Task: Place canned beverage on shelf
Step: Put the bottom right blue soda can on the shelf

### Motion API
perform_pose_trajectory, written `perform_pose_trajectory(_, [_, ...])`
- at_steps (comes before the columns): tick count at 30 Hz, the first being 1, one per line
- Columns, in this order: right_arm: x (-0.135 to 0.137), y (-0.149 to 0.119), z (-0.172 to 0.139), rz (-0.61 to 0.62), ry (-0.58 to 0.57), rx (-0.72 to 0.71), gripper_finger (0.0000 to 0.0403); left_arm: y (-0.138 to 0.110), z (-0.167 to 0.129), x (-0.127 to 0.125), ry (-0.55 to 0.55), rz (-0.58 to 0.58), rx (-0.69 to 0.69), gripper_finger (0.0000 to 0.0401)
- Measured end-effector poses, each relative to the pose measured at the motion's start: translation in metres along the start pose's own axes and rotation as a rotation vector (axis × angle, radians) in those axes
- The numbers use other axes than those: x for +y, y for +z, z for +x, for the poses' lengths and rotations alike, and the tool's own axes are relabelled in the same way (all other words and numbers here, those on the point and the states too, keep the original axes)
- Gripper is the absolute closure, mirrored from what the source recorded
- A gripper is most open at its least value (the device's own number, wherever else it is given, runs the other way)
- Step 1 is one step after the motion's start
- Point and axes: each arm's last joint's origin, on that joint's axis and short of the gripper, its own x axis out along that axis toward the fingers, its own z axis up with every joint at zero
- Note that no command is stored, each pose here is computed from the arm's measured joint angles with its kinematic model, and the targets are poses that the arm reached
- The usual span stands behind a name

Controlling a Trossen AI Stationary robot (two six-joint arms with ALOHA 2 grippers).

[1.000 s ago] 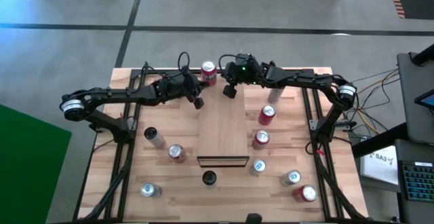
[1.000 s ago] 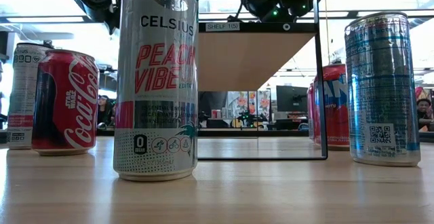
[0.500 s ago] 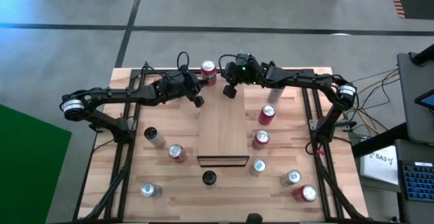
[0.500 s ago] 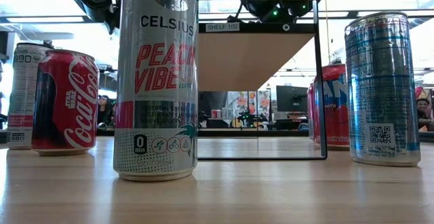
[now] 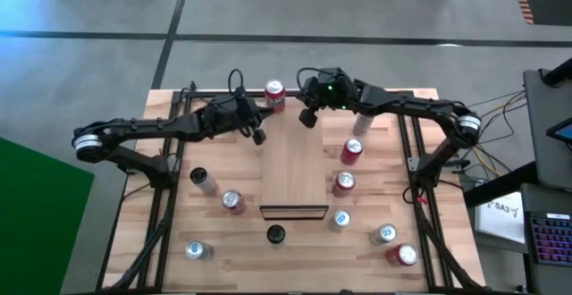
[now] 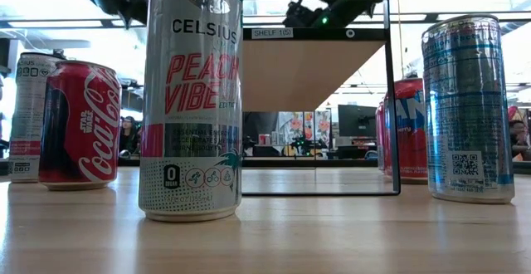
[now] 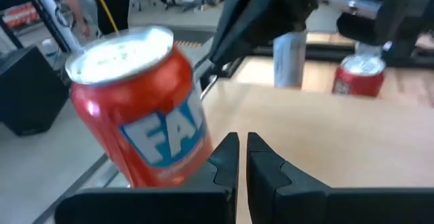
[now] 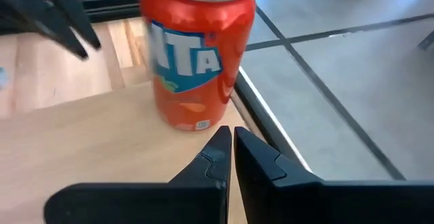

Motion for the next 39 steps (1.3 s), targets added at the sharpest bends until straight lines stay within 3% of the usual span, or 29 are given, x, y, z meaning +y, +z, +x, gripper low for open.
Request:
perform_pose_trajectory(14, [0.053, 0.012, -0.062, 0.043, 0.155, 0.024, 0.0392, 0.027, -0.038, -0.041, -0.172, 0.003, -0.145, 0.0401])
perform_pose_trajectory(19, [0.069, 0.01, -0.084, 0.11, 0.217, 0.077, 0.0392, 0.034, -0.05, -0.055, -0.233, 0.003, -0.199, 0.0401])
perform_pose_trajectory(26, [0.099, 0.007, -0.1, 0.222, 0.477, 0.157, 0.0392, 0.039, -0.053, -0.066, -0.275, -0.006, -0.258, 0.0401])
perform_pose_trajectory(32, [0.125, -0.007, -0.106, 0.317, 0.569, 0.349, 0.0392, 0.039, -0.051, -0.069, -0.283, -0.037, -0.271, 0.0401])
perform_pose_trajectory(39, [0.153, -0.03, -0.128, 0.446, 0.54, 0.644, 0.0392, 0.04, -0.053, -0.073, -0.3, -0.038, -0.277, 0.0401])
